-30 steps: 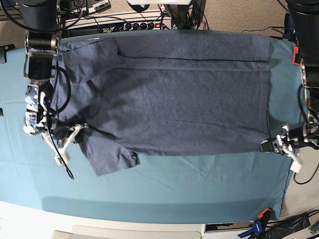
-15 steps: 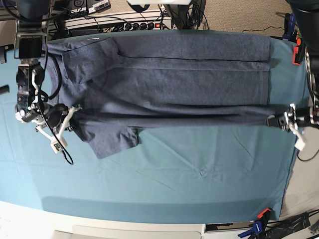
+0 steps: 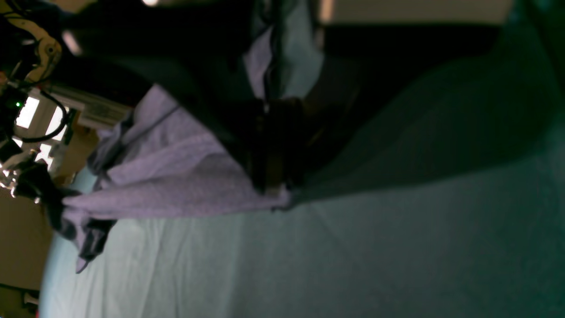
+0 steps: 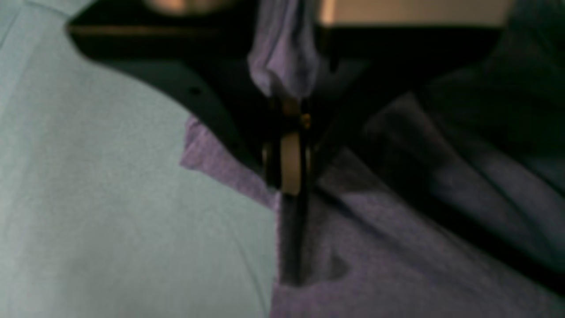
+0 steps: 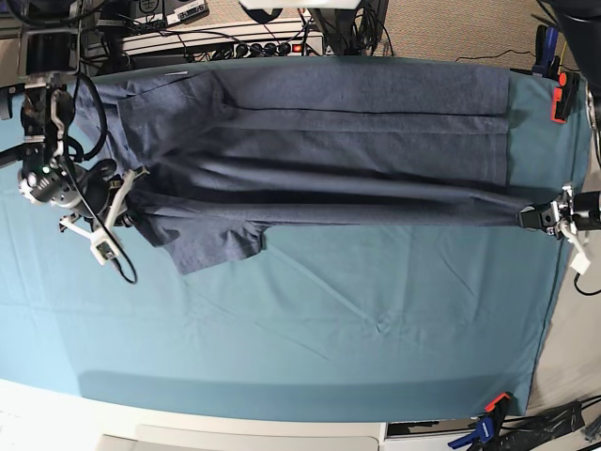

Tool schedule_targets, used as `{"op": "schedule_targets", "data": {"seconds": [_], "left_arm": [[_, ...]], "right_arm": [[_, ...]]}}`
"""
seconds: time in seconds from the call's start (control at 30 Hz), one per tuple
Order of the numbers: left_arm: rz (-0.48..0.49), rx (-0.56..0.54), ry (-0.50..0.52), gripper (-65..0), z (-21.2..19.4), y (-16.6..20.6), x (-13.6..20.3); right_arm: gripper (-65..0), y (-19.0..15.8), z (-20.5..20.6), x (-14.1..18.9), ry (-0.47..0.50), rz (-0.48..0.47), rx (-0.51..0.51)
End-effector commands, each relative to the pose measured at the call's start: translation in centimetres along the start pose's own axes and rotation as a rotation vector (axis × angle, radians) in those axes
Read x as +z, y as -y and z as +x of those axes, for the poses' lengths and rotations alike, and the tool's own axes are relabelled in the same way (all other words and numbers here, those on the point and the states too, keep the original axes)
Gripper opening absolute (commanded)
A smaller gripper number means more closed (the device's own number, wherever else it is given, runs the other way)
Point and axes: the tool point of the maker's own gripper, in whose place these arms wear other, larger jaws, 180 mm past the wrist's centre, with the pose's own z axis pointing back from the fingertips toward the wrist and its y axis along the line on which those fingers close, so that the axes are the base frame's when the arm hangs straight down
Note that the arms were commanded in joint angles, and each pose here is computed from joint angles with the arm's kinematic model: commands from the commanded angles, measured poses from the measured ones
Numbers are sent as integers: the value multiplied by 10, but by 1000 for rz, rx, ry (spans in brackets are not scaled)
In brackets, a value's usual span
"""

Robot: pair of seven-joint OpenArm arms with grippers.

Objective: Fold the T-shirt properly
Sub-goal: 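Lift the hem with both grippers and fold it toward the shoulder edge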

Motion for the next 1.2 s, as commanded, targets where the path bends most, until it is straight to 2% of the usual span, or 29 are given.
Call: {"op": "schedule_targets", "data": {"seconds": [0.0,0.2,0.4,0.8,0.97,1.17], "left_arm": [[5,-30,40,-650,18,4,17],[19,-28,-43,-650,-15,-8,9],[19,-136,-199,-650,-49,-2,4],[103,-257,-334,-650,-89,-17,36],[97,-334,-392,-650,-106,-10,37],[50,-464,-415,-650,-108,18,25]], "right_arm": [[-650,20,9,15,21,-64,16],[-650,25,-2,35,30,-103,2],[-650,21,-10,37,16,-97,6],[-650,20,-10,37,17,-91,15],[-650,19,-10,37,17,-90,15],[-650,19,-10,37,15,-89,18]]}}
